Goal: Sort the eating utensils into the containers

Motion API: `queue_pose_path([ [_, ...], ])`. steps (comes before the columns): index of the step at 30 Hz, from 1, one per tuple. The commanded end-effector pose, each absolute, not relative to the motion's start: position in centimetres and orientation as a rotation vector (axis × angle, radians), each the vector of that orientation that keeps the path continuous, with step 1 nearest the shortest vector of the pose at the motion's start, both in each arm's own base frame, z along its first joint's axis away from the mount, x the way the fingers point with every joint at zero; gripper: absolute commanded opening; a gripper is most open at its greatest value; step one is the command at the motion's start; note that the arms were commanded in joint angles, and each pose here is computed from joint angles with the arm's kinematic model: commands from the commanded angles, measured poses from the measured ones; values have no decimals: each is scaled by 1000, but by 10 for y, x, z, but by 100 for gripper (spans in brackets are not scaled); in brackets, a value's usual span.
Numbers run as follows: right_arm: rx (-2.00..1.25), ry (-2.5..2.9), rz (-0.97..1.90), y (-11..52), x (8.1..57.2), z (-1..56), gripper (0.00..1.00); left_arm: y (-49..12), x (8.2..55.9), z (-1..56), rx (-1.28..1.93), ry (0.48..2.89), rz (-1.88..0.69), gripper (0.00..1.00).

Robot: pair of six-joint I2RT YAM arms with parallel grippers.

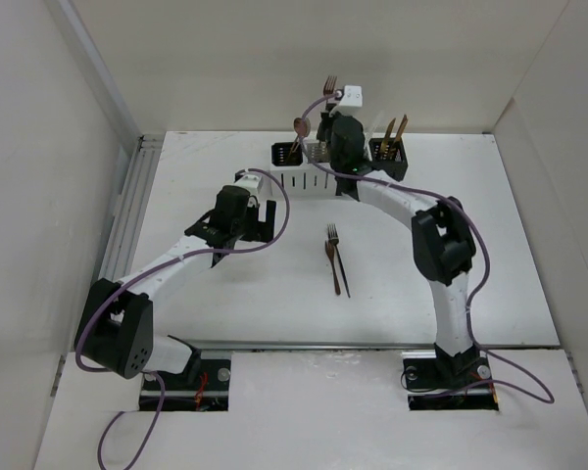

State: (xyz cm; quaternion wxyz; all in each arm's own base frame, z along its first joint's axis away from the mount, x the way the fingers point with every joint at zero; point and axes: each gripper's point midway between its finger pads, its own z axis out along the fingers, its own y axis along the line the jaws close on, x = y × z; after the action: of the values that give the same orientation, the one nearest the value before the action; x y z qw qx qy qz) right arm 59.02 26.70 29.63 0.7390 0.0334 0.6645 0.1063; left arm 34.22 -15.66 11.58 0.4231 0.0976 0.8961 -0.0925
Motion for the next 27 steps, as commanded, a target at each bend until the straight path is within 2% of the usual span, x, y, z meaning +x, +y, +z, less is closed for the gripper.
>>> queue_pose_path([
  [1,164,1292,276,261,592,352,0,-162,356,139,229,2171,-244,95],
  [8,183,1407,253,270,595,283,0,-163,353,131,228,2192,-252,95],
  [9,165,1441,247,276,590,265,9,-164,355,135,227,2184,-255,95],
  [12,110,1465,281,280,572,265,32,-166,357,135,247,2183,-261,95],
  [13,115,1447,289,276,565,279,43,-166,357,135,259,2181,-255,95],
  [16,132,1462,264,266,548,279,54,-171,361,137,269,2181,-275,92],
  [18,175,1431,249,251,536,301,58,-180,360,133,294,2192,-290,90],
  [19,187,1442,232,246,528,297,59,-187,362,140,318,2173,-310,89],
  [21,195,1393,243,233,509,330,60,-200,355,130,380,2199,-321,88],
  [24,26,1455,276,240,477,340,60,-214,356,132,414,2209,-340,88],
  [26,-136,1580,332,259,462,325,53,-221,355,133,409,2217,-356,88],
  [27,-230,1777,284,256,448,278,45,-220,356,135,386,2222,-355,88],
])
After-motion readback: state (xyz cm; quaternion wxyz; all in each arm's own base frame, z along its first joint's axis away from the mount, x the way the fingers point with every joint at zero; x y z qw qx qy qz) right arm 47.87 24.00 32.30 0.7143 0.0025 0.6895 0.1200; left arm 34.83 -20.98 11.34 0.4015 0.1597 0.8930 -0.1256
